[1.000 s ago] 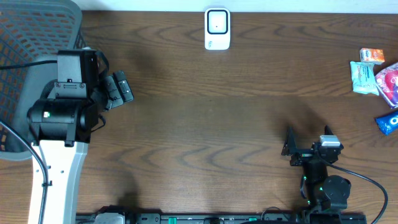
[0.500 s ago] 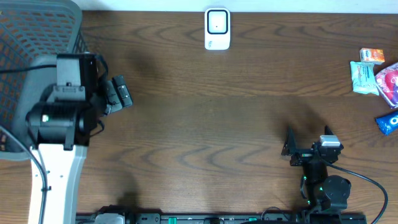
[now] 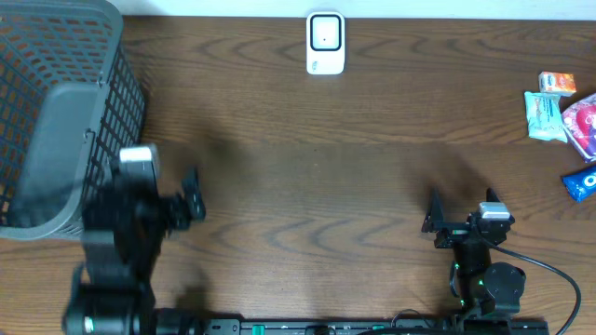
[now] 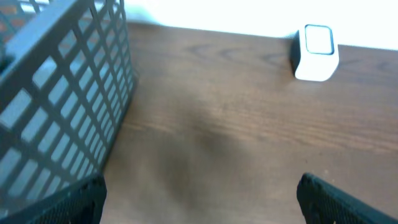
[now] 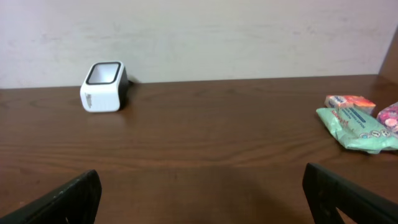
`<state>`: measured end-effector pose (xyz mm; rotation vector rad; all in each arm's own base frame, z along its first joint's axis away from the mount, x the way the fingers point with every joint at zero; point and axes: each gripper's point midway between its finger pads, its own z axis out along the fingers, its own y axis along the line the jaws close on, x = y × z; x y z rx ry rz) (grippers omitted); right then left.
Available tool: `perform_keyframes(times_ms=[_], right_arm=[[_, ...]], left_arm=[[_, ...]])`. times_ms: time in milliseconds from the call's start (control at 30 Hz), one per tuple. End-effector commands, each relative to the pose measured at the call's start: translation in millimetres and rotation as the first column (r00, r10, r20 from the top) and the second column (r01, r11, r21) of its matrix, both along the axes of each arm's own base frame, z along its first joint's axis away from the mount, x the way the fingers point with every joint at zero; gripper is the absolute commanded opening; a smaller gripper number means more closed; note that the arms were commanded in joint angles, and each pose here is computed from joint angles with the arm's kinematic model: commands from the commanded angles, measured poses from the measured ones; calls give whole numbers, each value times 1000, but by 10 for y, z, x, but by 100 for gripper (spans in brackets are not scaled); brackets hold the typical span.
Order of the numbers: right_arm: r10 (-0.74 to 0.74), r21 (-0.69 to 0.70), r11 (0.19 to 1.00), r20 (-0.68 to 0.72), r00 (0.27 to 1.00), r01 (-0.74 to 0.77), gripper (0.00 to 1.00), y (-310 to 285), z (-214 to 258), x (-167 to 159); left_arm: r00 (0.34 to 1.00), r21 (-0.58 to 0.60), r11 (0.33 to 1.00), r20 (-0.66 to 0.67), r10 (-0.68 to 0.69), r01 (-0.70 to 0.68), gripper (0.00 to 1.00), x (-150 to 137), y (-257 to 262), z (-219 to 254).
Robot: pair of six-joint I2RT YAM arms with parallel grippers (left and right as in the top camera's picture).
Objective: Scan the item barcode
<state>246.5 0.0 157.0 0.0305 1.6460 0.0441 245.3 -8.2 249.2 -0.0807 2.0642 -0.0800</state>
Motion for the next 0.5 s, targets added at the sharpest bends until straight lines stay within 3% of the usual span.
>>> perform_keyframes(times_ms=[0, 467], right_arm=[[-11, 14, 1000, 1, 1000, 11, 99, -23, -3, -3], [-11, 14, 1000, 1, 1000, 11, 99, -23, -3, -3]], left_arm=[[997, 30, 999, 66, -45, 43, 98, -136, -33, -125], [934, -41, 999, 353, 45, -32, 98, -100, 100, -530]])
